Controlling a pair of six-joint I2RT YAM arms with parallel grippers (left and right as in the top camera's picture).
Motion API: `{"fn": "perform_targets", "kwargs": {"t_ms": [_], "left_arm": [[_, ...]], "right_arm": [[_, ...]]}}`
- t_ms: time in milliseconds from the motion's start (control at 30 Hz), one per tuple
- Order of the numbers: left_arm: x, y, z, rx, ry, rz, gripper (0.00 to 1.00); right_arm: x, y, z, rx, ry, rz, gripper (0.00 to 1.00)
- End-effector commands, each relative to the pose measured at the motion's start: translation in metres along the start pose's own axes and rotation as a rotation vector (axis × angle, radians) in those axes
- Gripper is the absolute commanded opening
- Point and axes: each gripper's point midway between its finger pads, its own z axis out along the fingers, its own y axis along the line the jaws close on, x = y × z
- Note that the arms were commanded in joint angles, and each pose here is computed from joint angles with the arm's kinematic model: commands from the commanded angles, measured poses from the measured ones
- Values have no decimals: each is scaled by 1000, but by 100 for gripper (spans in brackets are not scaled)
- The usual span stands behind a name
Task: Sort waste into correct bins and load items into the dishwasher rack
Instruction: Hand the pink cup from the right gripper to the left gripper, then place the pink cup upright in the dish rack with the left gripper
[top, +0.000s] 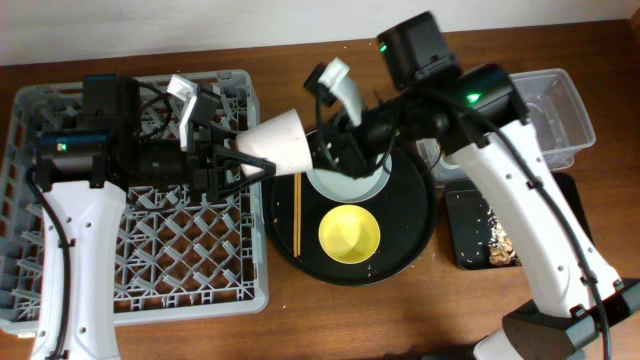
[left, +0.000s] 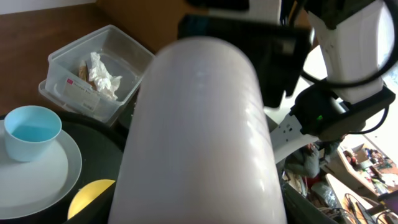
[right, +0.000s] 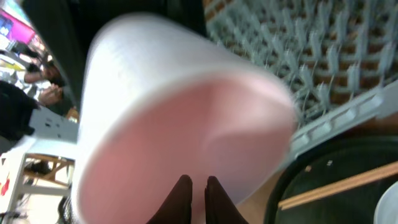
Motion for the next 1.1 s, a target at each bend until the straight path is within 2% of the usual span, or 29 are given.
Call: {"fn": "perform_targets", "kwargs": {"t_ms": [0,133,233,300,400,467,533,700,767,900,1067], "left_arm": [[-7,-5,-1,32,-28,31,43],[-14,5,-12,-6,-59,38,40],[-21,31,-38,-127,-99,9,36],[-22,63,-59,-297,-100,-75,36],[-20,126,-95,-696,-124,-269,35],[-21,156,-119,-939,-185,-380,35],[-25,171,-121,-1053,-206,-387,35],[-26,213,-78,-1072,-136,-335,35],[-8,249,-72,-1137,-88,-374,35],[23,298,-61,-1146,-21,-447,35],[54,328,-53,-1148,36,-529,35]], "right_arm": [[27,-1,21,27,114,42,10],[38,-13,17,100,156,79,11],[60,-53,-7,318,222,202,11],[73,-81,-27,474,253,282,11],[86,-109,-52,630,265,371,11],[94,-113,-51,636,288,389,10],[105,-119,-48,646,318,407,6],[145,-151,-35,723,384,501,5],[165,-159,-25,716,418,528,5],[204,-169,-9,703,480,585,5],[208,-172,-6,705,473,580,6]]}}
